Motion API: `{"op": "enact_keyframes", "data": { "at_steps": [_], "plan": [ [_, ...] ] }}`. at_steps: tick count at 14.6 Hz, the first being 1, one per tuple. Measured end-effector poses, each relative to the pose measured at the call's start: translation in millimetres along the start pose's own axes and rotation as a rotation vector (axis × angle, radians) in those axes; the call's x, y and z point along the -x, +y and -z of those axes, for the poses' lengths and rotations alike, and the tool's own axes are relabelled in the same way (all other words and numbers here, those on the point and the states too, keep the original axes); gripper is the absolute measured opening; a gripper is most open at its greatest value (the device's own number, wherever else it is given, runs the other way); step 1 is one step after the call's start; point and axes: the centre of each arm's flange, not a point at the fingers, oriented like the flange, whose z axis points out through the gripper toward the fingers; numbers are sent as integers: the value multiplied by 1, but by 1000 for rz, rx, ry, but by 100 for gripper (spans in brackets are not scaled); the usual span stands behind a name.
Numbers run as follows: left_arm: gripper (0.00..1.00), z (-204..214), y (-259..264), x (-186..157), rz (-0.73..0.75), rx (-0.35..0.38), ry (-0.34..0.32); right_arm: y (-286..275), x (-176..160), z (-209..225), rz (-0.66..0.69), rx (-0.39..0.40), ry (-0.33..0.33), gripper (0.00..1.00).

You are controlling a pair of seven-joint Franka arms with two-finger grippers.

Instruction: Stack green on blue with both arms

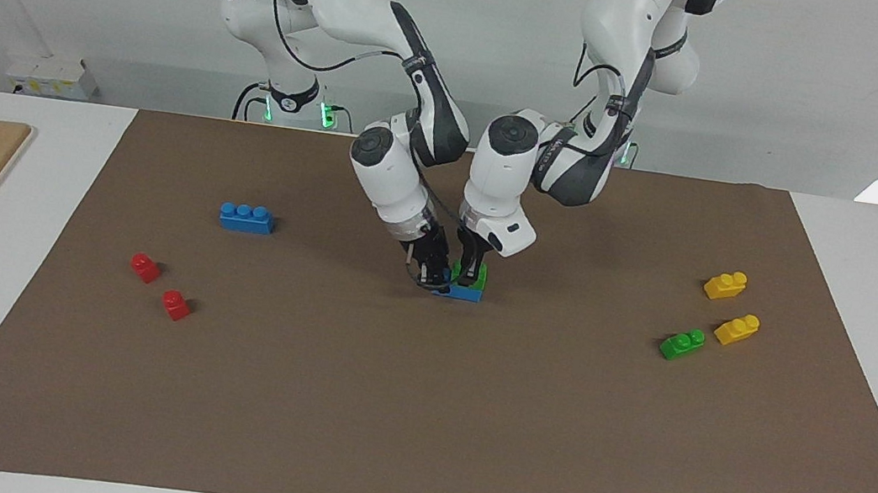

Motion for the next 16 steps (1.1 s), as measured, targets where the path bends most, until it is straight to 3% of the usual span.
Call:
{"op": "enact_keyframes", "data": {
  "at_steps": [3,8,9,13,15,16],
  "plan": [
    [36,-1,0,0,-11,-2,1,0,0,0,-1,0,0,35],
    [93,-15,4,-22,10,-37,24,-7,-7,3,-17,-9,1,40],
    [100,-9,8,-29,21,-32,23,-8,-8,4,-23,-10,-1,42],
    [100,40,26,-61,75,-25,32,-8,-8,4,-30,-10,-6,80],
    [100,68,29,-76,96,-19,37,-8,-8,4,-30,-10,-7,82],
    [100,80,28,-82,103,-16,39,-8,-8,4,-30,-10,-7,89]
  ]
}}
